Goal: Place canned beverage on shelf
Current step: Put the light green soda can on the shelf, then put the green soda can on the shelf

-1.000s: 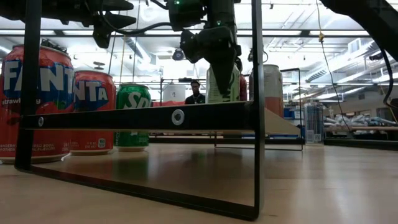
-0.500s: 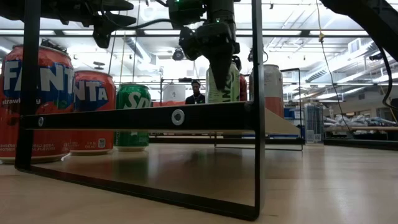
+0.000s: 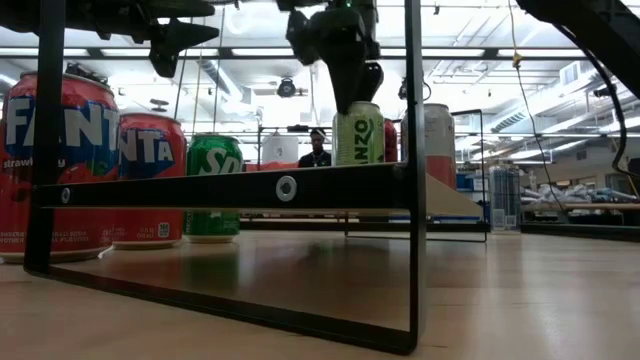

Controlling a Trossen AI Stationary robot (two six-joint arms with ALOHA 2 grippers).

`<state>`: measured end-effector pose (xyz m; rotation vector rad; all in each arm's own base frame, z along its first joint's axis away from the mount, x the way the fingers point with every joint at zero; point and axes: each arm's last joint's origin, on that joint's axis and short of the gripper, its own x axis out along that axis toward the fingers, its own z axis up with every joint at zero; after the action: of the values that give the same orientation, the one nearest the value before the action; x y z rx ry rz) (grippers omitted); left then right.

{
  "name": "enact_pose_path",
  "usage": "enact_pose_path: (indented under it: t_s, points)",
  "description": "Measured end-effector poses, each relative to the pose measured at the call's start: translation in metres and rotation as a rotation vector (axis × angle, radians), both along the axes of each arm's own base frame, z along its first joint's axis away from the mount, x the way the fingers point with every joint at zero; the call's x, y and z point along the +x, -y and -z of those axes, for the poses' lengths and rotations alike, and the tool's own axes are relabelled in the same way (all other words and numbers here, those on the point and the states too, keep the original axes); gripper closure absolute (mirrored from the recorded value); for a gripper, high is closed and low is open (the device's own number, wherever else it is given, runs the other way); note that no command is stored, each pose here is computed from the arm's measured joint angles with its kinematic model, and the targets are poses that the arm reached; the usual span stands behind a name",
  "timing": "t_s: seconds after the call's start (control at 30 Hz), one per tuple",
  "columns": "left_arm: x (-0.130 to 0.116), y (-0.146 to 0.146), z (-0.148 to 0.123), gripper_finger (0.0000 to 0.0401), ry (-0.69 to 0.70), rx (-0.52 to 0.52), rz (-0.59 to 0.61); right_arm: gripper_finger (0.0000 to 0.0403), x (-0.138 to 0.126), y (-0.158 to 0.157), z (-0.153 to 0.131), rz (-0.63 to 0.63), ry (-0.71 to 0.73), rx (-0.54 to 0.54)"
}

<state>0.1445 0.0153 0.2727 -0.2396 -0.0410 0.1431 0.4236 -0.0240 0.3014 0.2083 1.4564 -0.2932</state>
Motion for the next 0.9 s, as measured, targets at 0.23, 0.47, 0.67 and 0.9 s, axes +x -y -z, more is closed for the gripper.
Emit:
enact_pose_path:
  t_s: [0.23,0.47,0.67,0.9]
  points:
    - [0.000,0.000,0.000,0.0225,-0.002,0.000,0.000,0.0053,-0.006,-0.005,-0.025,-0.031,0.075,-0.048]
    - [0.000,0.000,0.002,0.0225,-0.021,-0.002,0.000,0.0053,-0.023,-0.027,-0.054,-0.117,0.146,-0.071]
    - [0.000,0.000,0.004,0.0225,-0.042,-0.004,0.001,0.0053,-0.037,-0.047,-0.072,-0.166,0.191,-0.181]
    - [0.008,0.005,0.010,0.0225,-0.102,0.076,0.057,0.0053,-0.059,-0.070,-0.085,-0.211,0.212,-0.299]
